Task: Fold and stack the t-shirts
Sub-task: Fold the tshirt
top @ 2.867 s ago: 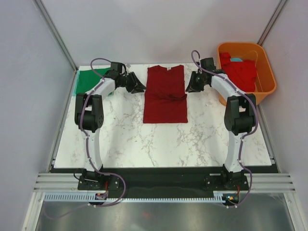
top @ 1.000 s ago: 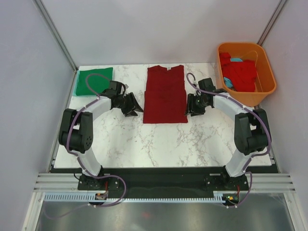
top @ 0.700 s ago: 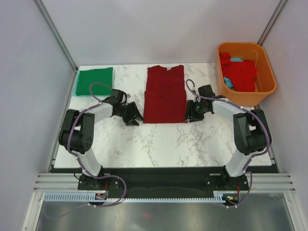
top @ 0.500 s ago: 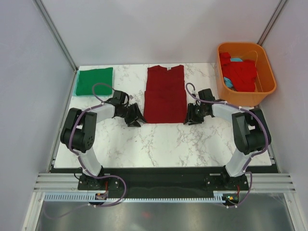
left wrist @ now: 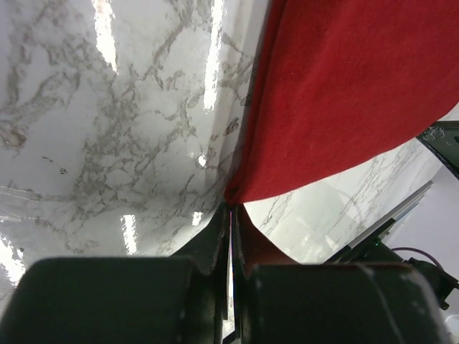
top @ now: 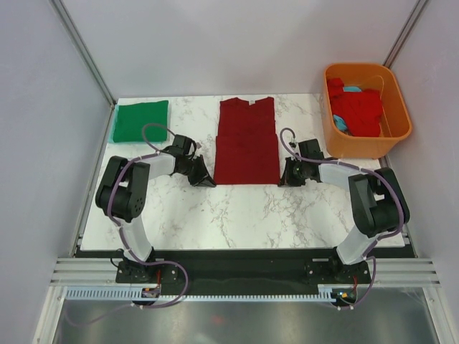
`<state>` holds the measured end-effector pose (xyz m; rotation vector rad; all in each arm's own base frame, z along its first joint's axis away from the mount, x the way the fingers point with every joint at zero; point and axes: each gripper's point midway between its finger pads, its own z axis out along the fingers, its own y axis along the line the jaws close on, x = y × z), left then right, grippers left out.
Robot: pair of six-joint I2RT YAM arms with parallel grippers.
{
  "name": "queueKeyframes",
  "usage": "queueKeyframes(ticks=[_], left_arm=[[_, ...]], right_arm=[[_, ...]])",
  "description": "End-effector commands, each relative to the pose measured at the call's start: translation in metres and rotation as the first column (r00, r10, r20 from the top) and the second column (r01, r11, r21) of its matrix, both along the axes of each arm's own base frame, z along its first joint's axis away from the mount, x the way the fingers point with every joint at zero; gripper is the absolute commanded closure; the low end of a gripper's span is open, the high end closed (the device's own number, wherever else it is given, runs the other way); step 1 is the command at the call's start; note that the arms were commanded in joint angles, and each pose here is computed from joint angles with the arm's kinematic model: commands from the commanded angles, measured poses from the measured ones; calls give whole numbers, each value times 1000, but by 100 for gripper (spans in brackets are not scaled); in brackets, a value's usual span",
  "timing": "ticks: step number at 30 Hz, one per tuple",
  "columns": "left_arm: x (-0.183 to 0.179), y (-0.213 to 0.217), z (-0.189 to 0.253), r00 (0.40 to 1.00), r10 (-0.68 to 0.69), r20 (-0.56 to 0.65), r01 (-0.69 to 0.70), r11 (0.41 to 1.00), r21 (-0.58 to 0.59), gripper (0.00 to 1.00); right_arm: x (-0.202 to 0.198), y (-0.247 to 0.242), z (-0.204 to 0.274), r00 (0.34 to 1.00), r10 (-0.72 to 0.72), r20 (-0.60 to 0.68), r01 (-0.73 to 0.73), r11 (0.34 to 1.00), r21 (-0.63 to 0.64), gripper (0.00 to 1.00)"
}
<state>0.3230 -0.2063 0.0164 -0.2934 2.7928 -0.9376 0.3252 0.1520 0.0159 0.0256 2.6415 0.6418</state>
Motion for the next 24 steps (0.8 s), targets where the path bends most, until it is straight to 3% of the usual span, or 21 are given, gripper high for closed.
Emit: queueKeyframes(ticks=[1,8,19,20,21,23,24], left_arm=[[4,2,0,999,3,33,-3,1000,18,98],[-25,5,6,1000,23,16,-23,1000,20,98],[-89,-2,-4,999,-14,-35,16,998,64,98],[-91,-2,-3,999,-9,-37,11,998,65,96],[-96,-3,1,1000,-11,-26,13,998,59,85],[-98,-4,5,1000,-6,-13,7,998,56,74],[-99,-6,13,1000,-14,14,13,999,44,65]], right_arm=[[-17,-16,-13,998,-39,-43,36,997,-68,100],[-60,-26,-28,987,-98,-126,89,993,-77,100],[-106,-38,-6,966,-222,-134,215,975,-61,100],[-109,-41,-5,960,-243,-139,235,969,-69,100],[-115,-43,-7,954,-257,-153,249,966,-74,100],[-124,-42,-4,948,-272,-166,265,962,-60,100],[-126,-43,-4,945,-279,-170,272,960,-60,91]])
